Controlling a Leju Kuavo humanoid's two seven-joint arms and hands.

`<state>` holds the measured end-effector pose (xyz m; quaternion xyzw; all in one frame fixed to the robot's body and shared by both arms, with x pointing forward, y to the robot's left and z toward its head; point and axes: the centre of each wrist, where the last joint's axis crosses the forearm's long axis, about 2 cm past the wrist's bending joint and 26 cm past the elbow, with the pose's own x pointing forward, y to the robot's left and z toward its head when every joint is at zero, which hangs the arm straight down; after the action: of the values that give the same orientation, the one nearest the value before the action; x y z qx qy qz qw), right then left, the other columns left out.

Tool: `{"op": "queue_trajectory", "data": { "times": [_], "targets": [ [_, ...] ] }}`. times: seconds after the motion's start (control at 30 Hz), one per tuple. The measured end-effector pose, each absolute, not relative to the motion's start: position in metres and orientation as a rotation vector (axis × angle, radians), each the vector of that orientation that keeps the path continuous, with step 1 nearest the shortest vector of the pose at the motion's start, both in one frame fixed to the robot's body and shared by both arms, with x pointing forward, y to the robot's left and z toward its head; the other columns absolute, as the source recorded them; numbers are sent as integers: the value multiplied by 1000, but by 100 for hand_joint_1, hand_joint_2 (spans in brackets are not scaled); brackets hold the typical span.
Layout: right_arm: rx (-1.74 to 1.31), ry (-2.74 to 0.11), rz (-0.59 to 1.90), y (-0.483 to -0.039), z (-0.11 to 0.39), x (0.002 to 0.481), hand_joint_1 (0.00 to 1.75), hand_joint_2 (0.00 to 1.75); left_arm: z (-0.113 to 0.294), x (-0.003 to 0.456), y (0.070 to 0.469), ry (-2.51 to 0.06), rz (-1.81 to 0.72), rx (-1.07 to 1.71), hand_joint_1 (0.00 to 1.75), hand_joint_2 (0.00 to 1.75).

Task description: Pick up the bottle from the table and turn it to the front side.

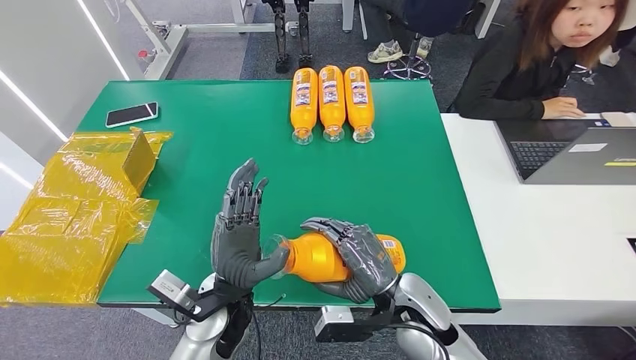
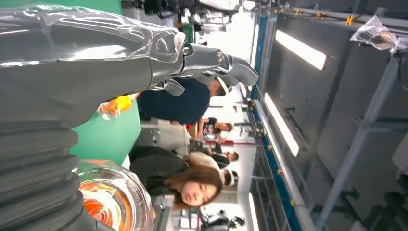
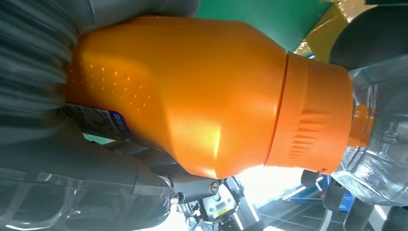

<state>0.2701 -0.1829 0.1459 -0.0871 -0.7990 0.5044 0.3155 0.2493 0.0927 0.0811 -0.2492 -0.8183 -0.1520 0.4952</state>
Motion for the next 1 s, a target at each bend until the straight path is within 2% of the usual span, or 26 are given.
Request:
{"op": "queue_trajectory", "data": {
  "times": [0.27, 0.5, 0.77, 1.0],
  "targets": [
    [-154, -2173, 1267, -168, 151, 267, 175, 175, 92, 245, 86, -1933, -321, -827, 0, 175],
    [-249, -2244, 1226, -168, 158, 265, 175, 175, 96, 242, 81, -1919, -312, -896, 0, 175],
    [-499, -2261, 1125, -203, 178, 283, 175, 175, 89, 234, 81, -1891, -324, -906, 0, 175],
    [-548, -2261, 1098, -216, 181, 287, 175, 175, 88, 232, 81, -1887, -322, -908, 0, 175]
  ]
}}
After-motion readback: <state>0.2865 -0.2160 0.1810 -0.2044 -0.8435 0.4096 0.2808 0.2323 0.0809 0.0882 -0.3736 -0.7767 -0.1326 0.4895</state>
